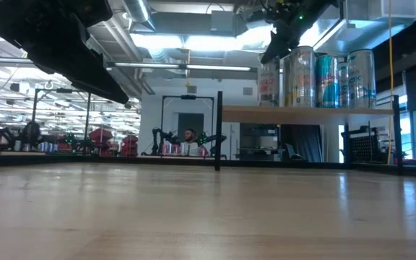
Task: Place canned beverage on shelf
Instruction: Put the white and pink soda can on the shelf, then put the white and pink soda can on the shelf aligned with the other white and pink soda can
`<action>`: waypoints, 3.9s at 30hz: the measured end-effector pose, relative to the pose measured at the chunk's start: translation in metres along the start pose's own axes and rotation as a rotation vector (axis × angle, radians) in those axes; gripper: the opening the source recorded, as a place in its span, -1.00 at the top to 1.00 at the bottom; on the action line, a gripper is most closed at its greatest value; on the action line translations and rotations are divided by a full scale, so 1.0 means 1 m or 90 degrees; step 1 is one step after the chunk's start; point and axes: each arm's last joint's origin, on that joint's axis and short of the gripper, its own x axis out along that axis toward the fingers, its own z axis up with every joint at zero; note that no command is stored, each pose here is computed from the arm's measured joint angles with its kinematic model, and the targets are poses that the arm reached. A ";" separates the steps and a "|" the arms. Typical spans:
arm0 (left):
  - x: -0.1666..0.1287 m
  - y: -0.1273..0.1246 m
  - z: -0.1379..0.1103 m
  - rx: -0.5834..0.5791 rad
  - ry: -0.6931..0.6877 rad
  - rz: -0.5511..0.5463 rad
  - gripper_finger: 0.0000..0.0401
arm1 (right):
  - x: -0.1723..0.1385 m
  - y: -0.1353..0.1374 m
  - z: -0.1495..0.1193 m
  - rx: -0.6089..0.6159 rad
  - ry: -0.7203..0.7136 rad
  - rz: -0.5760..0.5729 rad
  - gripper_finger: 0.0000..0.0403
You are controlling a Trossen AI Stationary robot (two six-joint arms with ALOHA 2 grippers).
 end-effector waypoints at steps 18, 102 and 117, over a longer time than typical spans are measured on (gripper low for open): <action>0.000 -0.001 0.002 -0.006 -0.010 -0.004 -0.50 | -0.062 0.020 0.055 -0.009 -0.122 0.037 -0.75; -0.174 -0.090 -0.019 -0.100 0.374 -0.125 -0.49 | -0.040 0.385 -0.069 0.021 -0.449 0.538 -0.74; -0.167 -0.096 -0.030 -0.084 0.417 -0.085 -0.33 | -0.039 0.385 -0.069 0.027 -0.449 0.523 -0.74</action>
